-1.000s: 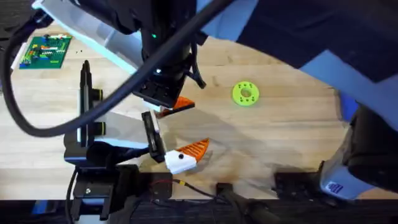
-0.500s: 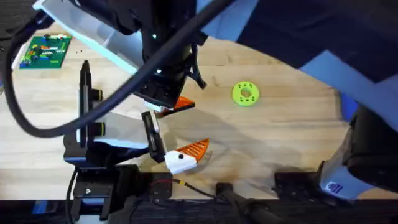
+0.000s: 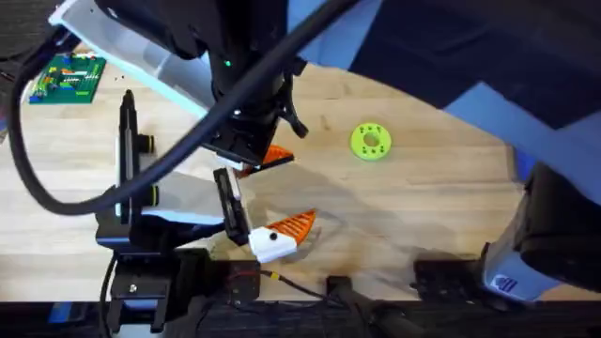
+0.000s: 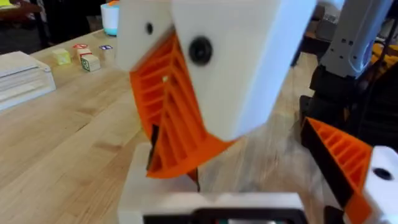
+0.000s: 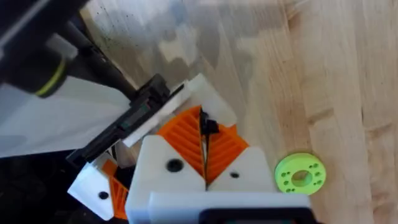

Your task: Pick up the gripper from the table and insert it into the empty holder that is missing its gripper. Then pick up a screw, insert it into the mounting hole, and use the screwdriver to tighten it. Finally, clean up the table by picking up the vegetable and placing it into the bucket.

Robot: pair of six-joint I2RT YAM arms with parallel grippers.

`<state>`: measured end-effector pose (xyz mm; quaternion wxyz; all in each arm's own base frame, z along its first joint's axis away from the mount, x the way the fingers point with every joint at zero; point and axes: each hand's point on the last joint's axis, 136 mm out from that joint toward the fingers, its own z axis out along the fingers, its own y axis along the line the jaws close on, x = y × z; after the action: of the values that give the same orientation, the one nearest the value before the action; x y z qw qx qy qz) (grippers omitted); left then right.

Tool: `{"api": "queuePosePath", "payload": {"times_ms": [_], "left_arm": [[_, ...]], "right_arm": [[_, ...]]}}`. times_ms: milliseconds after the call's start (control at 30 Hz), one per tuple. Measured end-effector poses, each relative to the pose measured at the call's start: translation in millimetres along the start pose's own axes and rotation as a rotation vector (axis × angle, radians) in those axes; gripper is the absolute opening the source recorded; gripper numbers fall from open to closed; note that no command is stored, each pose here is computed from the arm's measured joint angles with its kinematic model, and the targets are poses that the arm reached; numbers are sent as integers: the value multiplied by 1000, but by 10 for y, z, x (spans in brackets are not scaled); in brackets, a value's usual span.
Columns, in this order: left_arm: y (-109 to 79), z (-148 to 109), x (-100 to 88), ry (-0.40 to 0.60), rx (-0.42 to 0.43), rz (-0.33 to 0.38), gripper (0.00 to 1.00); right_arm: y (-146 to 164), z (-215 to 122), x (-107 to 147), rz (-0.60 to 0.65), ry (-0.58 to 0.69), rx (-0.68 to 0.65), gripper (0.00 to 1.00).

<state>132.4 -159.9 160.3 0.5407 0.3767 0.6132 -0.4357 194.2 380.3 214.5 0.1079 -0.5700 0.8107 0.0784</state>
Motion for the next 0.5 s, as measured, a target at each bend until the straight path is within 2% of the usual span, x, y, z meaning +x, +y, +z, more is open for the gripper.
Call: {"api": "queuePosePath", "payload": {"times_ms": [300,367,500], "left_arm": [[0,0,0,0,0,0,993],[0,0,-3,-1,0,6,993],[1,0,-3,-1,0,5,993]], "right_arm": [[1,1,-1,2,0,0,20],[-2,4,1,2,2,1,193],[-6,46,6,4,12,0,297]]}}
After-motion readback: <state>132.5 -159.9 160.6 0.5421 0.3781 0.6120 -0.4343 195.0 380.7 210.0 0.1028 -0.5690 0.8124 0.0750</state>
